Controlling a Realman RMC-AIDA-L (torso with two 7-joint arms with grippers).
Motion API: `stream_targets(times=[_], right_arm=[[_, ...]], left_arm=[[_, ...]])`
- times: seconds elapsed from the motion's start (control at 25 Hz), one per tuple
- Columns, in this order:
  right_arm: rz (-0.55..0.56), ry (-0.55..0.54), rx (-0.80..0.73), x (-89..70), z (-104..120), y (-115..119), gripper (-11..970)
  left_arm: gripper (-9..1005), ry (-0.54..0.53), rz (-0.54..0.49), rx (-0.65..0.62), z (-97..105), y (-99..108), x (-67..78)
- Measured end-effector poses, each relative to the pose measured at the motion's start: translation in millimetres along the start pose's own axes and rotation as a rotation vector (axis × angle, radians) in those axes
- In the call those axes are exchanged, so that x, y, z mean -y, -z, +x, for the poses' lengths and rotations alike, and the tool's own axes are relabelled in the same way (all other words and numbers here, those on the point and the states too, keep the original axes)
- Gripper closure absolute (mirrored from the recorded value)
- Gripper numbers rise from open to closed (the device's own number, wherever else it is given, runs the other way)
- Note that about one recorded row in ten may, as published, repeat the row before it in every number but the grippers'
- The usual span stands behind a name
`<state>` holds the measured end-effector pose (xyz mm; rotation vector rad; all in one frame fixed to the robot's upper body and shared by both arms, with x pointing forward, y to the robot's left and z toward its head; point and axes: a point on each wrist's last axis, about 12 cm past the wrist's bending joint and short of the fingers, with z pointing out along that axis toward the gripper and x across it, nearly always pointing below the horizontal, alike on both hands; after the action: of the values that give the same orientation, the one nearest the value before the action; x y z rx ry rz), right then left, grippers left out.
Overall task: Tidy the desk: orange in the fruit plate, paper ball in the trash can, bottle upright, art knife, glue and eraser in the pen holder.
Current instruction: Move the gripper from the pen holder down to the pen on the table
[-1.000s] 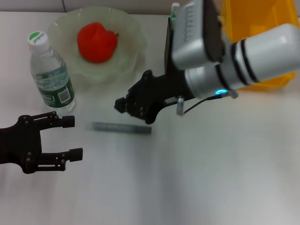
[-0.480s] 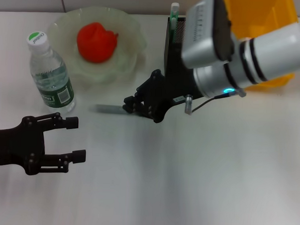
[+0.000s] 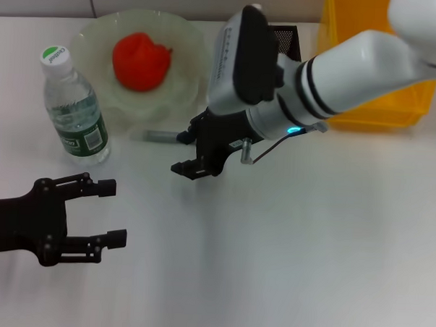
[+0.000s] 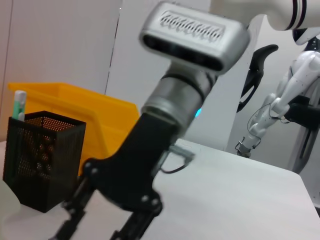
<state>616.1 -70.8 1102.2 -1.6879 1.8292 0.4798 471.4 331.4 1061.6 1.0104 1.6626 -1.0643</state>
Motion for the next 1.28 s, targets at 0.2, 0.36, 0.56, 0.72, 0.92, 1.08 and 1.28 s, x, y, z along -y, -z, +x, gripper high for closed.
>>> stream_targets(times=[0.2,0.36,0.56,0.72,0.92,1.08,1.28], right_arm=[[0.078,-0.017,-0.048,1.5,8,-9,468],[0.089,-0.038,-0.017,-1.2,9,-10,309],[0.085,-0.045,0.019,-7.2,11,-7,309],[0.106,-0.091,0.042,-0.9,11,-2,309],[0.139,-0.163,0.068,9.5,13,5,309],[0.153,-0.201,0.039,15.8,15,4,309],[0.18,-0.254,0.022,25.0,18,4,309]], left_arm=[[140,-0.012,0.005,0.009,3,-1,4.1],[140,-0.012,0.0,0.012,5,-1,6.1],[140,-0.007,0.003,0.022,6,0,8.3],[140,0.001,0.01,0.027,5,1,9.1],[140,0.005,0.007,0.028,6,2,10.0],[140,0.007,0.007,0.028,6,2,10.3],[140,0.008,0.007,0.027,6,2,10.5]])
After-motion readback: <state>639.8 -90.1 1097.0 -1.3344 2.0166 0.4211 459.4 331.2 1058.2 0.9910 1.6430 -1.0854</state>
